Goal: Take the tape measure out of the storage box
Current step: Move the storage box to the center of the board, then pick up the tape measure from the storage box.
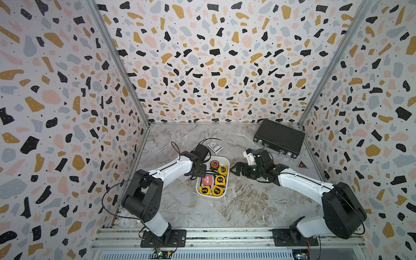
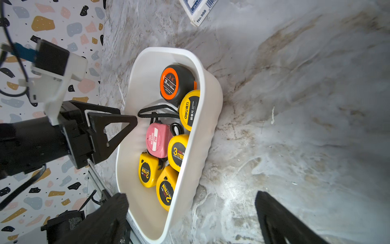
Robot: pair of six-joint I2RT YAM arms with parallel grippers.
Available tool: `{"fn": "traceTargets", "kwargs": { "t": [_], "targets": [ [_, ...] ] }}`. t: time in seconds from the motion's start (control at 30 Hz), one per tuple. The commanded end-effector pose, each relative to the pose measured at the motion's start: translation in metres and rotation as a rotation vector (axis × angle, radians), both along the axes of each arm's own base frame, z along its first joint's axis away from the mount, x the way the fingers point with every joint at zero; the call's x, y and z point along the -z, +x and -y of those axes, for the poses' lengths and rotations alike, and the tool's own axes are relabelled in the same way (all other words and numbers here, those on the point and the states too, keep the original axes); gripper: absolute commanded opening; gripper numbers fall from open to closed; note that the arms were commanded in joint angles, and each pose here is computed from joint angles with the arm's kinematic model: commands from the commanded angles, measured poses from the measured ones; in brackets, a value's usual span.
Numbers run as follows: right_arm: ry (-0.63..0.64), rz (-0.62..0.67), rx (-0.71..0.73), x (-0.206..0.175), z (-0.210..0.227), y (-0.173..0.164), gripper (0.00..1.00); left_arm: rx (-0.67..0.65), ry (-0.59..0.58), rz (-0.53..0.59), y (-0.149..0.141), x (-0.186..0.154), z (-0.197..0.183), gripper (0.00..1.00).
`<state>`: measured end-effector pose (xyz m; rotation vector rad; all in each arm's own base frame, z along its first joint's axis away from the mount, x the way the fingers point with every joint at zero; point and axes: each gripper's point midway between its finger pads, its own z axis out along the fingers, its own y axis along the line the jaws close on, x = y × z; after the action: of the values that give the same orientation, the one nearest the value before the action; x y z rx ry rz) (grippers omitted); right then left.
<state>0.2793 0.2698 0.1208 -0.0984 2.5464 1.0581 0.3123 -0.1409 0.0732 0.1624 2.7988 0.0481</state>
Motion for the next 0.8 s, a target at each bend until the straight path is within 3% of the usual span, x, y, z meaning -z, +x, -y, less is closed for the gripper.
{"fn": "traceTargets", "kwargs": {
  "t": [0.0, 0.17, 0.3, 0.77],
  "targets": [
    [-0.015, 0.008, 0.003, -0.002, 0.003, -0.003, 0.99, 0.02, -0.065, 0.049, -0.007, -0.035, 0.012, 0.74],
    [-0.032, 0.007, 0.012, 0.001, 0.009, -0.008, 0.99, 0.035, -0.139, 0.034, -0.029, -0.047, 0.039, 0.79],
    [-0.044, 0.009, 0.015, 0.003, 0.015, -0.013, 0.99, -0.001, -0.171, -0.018, -0.04, -0.032, 0.052, 0.81],
    [-0.083, 0.005, 0.015, 0.013, 0.03, -0.024, 0.99, -0.155, -0.11, -0.024, -0.034, 0.005, 0.054, 0.74]
  ]
}}
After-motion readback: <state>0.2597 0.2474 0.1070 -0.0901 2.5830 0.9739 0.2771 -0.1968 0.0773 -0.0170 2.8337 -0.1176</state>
